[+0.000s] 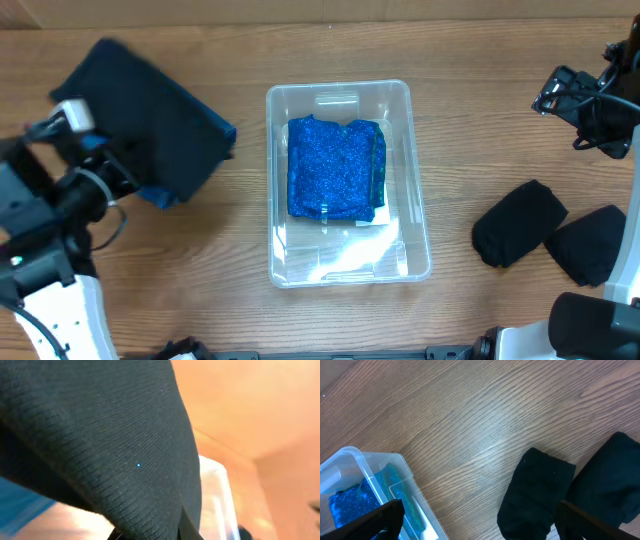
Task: Pack container
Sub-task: 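Grasp the black cloth on the left with the left gripper, then lay the black cloth into the front of the bin, release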
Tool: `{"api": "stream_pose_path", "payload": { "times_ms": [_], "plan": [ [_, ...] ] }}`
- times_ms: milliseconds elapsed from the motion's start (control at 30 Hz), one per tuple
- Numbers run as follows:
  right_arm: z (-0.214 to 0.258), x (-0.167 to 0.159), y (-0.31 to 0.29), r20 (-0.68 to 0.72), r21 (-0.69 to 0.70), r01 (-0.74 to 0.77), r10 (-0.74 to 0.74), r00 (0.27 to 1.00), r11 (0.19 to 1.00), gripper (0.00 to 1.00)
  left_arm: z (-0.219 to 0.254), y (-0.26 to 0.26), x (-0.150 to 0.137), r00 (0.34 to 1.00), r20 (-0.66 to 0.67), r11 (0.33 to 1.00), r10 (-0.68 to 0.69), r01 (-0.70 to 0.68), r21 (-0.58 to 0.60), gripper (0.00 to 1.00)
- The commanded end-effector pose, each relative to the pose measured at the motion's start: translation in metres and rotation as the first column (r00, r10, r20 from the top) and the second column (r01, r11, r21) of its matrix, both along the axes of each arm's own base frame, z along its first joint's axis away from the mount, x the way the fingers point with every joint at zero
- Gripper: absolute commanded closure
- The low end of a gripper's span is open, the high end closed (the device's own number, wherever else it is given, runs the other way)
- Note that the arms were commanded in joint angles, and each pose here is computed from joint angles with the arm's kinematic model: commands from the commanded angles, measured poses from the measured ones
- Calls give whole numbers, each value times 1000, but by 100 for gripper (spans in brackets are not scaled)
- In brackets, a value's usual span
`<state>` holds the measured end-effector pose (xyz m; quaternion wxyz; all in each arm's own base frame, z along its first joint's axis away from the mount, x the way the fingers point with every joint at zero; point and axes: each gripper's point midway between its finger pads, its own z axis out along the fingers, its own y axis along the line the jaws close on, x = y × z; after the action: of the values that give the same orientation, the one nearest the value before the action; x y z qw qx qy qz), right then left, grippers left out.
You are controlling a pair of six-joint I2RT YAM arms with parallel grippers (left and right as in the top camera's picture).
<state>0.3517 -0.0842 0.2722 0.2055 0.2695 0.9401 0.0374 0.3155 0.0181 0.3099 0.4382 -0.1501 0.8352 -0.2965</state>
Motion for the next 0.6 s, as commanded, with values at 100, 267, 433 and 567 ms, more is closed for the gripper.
{"api": "stream_pose_path", "payload": {
  "times_ms": [100, 267, 433, 567],
  "plan": [
    [4, -1, 1, 14, -2, -8, 8, 1000, 1000, 0, 25, -139, -10, 901, 57, 901, -431, 425, 90, 96],
    [4, -1, 1, 14, -2, -8, 8, 1000, 1000, 0, -49, -226, -35, 629, -109, 597, -770, 770, 222, 96],
    [4, -1, 1, 14, -1, -8, 8, 1000, 1000, 0, -118, -232, -39, 354, -252, 231, -901, 881, 413, 96],
    [4, -1, 1, 14, -1, -8, 8, 1000, 1000, 0, -122, -233, -42, 80, -255, -118, -964, 729, 674, 96]
  ]
}}
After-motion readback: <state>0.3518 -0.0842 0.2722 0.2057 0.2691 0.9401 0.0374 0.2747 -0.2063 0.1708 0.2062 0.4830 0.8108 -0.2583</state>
